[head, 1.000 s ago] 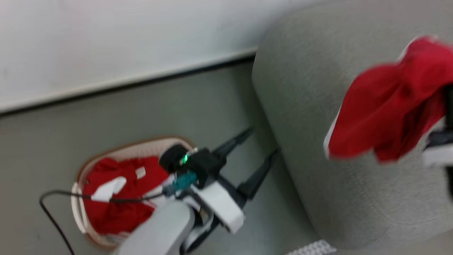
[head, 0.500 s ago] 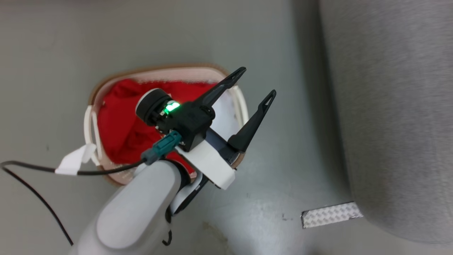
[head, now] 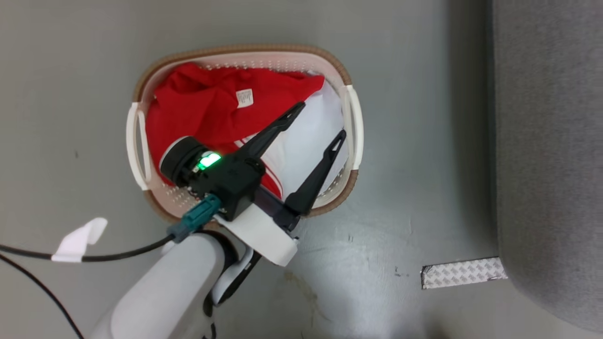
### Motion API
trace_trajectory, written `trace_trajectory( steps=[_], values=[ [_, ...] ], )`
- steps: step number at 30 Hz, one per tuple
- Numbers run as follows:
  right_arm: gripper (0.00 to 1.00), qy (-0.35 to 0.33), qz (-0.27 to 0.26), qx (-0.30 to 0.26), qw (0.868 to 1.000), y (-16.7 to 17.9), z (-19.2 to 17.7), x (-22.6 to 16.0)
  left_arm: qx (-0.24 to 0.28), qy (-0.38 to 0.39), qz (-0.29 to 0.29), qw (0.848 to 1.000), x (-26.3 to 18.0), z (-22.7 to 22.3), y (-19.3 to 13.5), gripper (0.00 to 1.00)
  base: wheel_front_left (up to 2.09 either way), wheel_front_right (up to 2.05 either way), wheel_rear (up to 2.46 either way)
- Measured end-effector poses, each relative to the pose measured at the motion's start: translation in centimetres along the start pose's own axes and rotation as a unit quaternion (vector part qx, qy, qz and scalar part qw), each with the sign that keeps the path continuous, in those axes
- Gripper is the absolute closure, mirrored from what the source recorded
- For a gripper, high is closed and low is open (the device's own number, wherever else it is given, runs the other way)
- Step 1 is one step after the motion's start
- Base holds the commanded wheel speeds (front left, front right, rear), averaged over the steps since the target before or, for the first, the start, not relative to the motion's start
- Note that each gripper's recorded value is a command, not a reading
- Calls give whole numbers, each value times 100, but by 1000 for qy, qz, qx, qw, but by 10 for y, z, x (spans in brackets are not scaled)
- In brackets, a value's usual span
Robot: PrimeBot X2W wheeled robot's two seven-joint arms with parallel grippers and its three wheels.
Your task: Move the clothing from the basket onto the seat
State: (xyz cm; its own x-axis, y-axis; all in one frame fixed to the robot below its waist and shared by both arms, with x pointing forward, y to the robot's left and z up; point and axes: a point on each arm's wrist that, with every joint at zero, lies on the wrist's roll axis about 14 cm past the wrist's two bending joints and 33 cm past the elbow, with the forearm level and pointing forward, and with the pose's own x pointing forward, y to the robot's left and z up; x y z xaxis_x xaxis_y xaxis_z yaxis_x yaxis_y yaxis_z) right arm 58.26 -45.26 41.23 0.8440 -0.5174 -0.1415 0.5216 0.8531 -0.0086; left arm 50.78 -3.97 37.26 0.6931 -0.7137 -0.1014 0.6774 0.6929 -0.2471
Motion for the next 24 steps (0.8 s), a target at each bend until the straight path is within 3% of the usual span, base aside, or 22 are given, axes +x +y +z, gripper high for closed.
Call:
trace_trajectory(
  steps=[11,16,24],
  values=[
    [0,-37,74,-35,996,11,35,-77,-1,-53,28,998,-28,55,-11,0,0,0,0],
    [0,-82,101,12,991,14,61,-133,-2,-83,64,995,-53,82,-14,0,0,0,0],
    [0,-83,163,39,982,33,50,-236,-8,-85,160,983,-123,88,-9,0,0,0,0]
  ],
)
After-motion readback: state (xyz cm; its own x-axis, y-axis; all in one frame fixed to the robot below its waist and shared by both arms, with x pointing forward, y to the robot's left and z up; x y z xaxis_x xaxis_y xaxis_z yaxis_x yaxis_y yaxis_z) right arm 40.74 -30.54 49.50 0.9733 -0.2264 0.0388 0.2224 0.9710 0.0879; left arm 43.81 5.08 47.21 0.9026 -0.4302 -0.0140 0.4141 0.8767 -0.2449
